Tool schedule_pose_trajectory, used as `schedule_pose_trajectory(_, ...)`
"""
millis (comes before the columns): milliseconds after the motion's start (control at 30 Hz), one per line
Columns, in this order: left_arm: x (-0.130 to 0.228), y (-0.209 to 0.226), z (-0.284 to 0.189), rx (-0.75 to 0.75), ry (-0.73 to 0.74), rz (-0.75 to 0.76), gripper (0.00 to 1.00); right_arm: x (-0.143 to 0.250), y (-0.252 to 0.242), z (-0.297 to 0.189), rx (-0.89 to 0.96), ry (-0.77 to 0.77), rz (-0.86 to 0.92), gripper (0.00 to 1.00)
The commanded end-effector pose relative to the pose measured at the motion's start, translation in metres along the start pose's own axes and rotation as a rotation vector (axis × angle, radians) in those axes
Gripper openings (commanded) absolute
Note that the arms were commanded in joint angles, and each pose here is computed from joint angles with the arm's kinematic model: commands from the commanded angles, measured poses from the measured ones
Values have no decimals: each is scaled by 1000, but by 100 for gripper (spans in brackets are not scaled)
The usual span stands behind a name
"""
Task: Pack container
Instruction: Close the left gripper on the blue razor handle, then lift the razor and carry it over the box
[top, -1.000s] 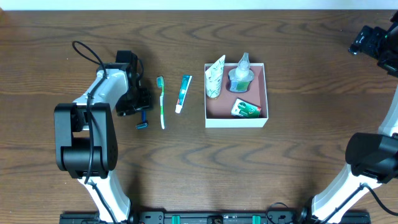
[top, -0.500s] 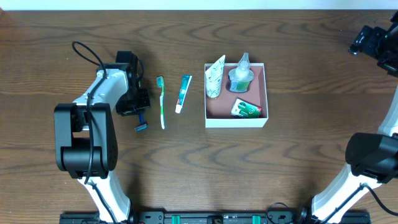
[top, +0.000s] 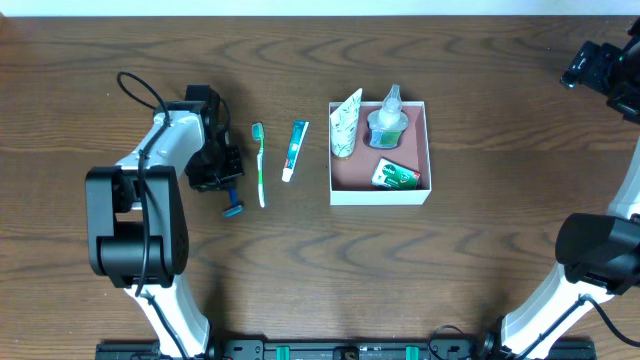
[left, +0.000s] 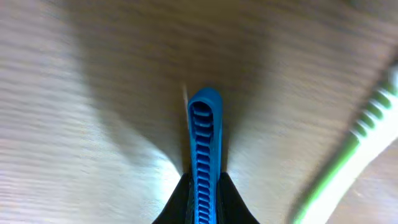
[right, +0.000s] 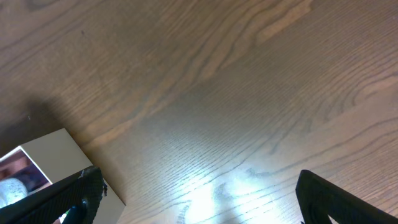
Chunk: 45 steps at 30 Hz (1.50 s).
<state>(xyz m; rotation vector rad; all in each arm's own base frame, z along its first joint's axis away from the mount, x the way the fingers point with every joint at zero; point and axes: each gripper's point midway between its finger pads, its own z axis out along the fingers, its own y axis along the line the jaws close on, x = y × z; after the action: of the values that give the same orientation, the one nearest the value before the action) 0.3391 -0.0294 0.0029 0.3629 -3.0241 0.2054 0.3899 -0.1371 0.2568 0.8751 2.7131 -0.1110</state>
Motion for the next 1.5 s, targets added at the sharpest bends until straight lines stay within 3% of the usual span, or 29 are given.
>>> schedule_pose_trajectory(0,-12,-29,-43,131,-91,29,6,-1,-1,-12,-9,-30,18,99)
schedule_pose_trajectory(300,0,-77,-142,352,-315,140,6,-1,-1,-12,-9,-30,18,99)
schedule_pose_trajectory(433,28,-116,-200,523,-427,269,6,-1,-1,-12,-9,-30,18,99)
schedule_pose_trajectory(733,98,-198,-262,646,-627,675,6,-1,-1,-12,-9,-30,18,99)
schedule_pose_trajectory(1000,94,-249,-237,499,-734,791,6,-1,-1,-12,-9,-30,18,99)
schedule_pose_trajectory(1467,66,-290,-135,416,-582,823,6,-1,-1,-12,-9,-30,18,99)
